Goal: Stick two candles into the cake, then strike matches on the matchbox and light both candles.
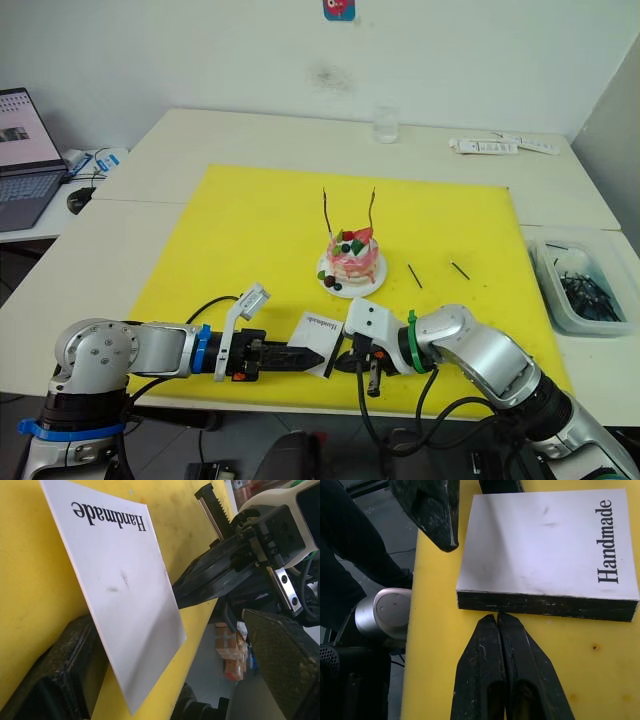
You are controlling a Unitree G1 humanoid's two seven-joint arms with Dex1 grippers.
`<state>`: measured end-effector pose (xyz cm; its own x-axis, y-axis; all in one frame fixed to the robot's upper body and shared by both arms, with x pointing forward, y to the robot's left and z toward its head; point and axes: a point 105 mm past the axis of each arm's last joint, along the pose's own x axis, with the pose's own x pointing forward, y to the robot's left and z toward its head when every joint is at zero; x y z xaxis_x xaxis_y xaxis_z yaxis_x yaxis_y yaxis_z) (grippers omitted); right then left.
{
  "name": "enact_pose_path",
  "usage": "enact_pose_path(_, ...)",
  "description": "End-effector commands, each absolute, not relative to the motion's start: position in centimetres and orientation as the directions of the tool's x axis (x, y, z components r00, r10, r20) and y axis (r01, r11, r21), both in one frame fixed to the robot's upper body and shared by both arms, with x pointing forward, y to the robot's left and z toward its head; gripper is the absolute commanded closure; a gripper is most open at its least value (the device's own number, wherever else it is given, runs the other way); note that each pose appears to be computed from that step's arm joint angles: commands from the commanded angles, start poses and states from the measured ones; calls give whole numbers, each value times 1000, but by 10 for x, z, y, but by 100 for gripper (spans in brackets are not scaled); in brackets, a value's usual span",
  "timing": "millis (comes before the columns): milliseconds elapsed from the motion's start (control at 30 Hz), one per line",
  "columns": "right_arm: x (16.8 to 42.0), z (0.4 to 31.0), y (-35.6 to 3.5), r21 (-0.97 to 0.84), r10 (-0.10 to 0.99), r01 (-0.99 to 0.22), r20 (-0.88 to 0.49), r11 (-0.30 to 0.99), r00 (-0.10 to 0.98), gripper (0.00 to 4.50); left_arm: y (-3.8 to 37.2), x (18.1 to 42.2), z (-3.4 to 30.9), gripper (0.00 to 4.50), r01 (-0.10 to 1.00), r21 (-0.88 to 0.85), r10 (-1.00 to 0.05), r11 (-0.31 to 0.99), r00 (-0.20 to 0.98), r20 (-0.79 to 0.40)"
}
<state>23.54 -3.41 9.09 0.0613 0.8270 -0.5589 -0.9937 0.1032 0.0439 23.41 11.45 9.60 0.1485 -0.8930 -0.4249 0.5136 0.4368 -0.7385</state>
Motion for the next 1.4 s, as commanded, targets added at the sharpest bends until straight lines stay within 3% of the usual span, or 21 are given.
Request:
enact_pose_path(33,236,96,-36,5,826,-996,-560,85,68,445,112,229,81,0,480,-744,-876,465,126,-466)
enact_pose_path(367,250,100,-48,-93,794,-990,-592,101,137,445,119,231,77,0,430,-772,-879,467,136,-456)
enact_pose_path(1267,253,103,-30,-105,826,-991,-549,85,129,445,119,234,71,0,425,-758,-864,495,145,-483)
enact_pose_path(1400,253,103,-30,-109,827,-990,-547,89,134,450,120,236,64,125,420,-737,-843,529,159,-514)
